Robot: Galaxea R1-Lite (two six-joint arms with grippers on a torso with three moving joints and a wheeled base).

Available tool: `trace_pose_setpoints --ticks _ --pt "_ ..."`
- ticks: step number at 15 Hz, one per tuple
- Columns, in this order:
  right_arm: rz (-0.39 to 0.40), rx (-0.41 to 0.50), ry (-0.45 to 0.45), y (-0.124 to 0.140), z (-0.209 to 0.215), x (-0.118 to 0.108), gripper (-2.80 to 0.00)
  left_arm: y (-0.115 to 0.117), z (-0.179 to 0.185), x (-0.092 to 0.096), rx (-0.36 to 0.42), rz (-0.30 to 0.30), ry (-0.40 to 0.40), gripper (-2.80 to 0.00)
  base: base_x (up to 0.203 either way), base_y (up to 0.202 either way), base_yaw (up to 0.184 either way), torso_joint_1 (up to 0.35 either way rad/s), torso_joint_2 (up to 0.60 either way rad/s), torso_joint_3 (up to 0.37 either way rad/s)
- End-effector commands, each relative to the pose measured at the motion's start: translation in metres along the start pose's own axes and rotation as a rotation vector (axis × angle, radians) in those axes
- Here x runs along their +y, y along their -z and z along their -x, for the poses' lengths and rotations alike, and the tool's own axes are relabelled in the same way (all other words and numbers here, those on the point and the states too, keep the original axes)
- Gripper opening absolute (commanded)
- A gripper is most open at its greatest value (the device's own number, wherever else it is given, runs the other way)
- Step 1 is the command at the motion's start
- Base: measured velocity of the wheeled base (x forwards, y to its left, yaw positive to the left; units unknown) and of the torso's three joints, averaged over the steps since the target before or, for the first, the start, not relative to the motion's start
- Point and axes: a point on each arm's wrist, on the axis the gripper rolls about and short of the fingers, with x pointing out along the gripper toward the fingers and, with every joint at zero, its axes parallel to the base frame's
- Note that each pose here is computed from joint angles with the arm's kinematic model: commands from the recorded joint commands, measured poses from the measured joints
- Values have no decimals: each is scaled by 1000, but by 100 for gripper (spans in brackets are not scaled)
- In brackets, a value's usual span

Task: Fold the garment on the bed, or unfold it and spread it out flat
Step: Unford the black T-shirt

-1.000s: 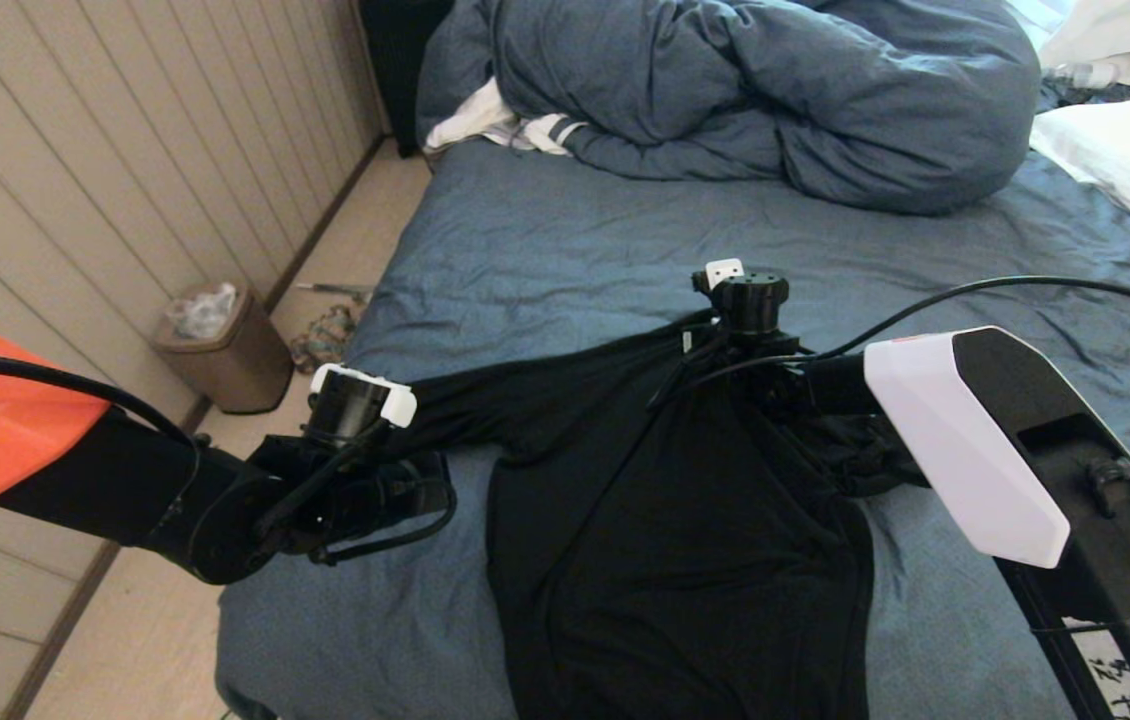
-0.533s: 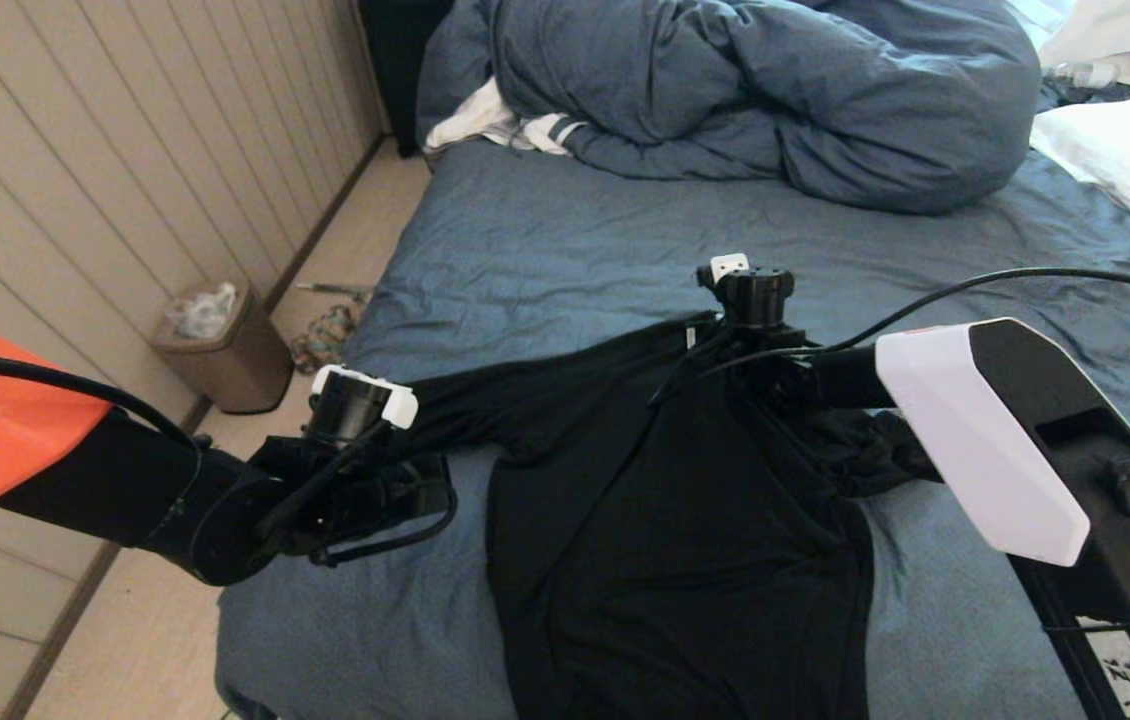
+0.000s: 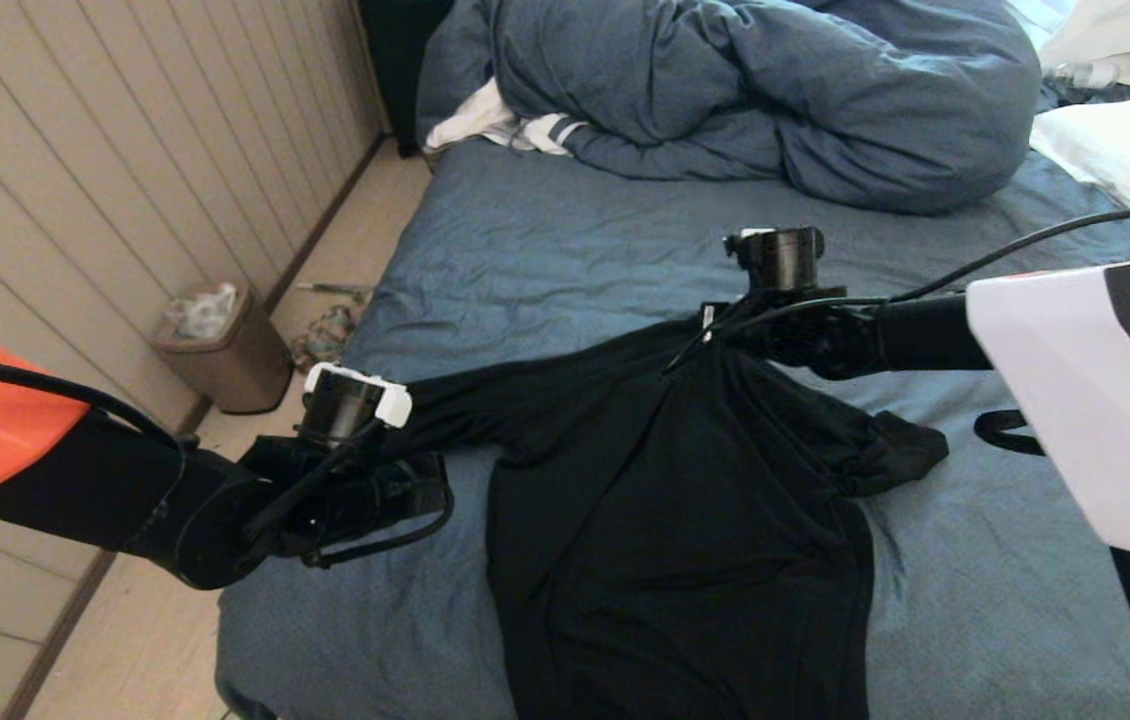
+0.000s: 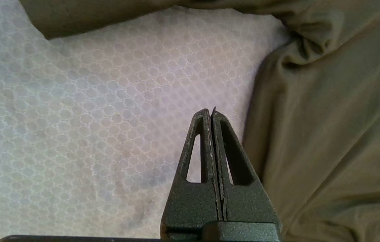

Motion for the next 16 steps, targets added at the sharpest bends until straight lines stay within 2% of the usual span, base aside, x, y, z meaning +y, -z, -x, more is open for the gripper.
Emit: trace_pose_setpoints --ticks 1,2,4,6,9,11,12,14,16 --pt "-31 27 10 -26 32 -9 -280 0 5 -2 -7 2 10 -280 0 0 0 0 0 0" --pt "-48 105 27 -30 46 -19 -280 1 6 -4 -5 -3 16 -280 0 0 0 0 0 0" --pt "-107 263 38 -34 71 -57 -280 6 7 -5 8 -11 19 -280 0 0 0 0 0 0" --pt "-173 400 57 -20 81 -93 -280 10 7 -8 18 -20 26 -280 0 0 0 0 0 0" --pt "-231 458 143 -9 82 -138 -280 14 3 -8 34 -25 18 -280 0 0 0 0 0 0" --pt "-224 501 169 4 81 -150 -280 14 2 -8 35 -25 18 -280 0 0 0 0 0 0" --pt "-219 515 170 12 77 -152 0 14 2 -8 36 -27 17 -280 0 0 0 0 0 0" --pt "-214 509 170 24 64 -160 0 15 1 -8 39 -30 17 -280 0 0 0 0 0 0" --pt "-195 548 174 37 58 -165 0 16 0 -7 44 -31 13 -280 0 0 0 0 0 0"
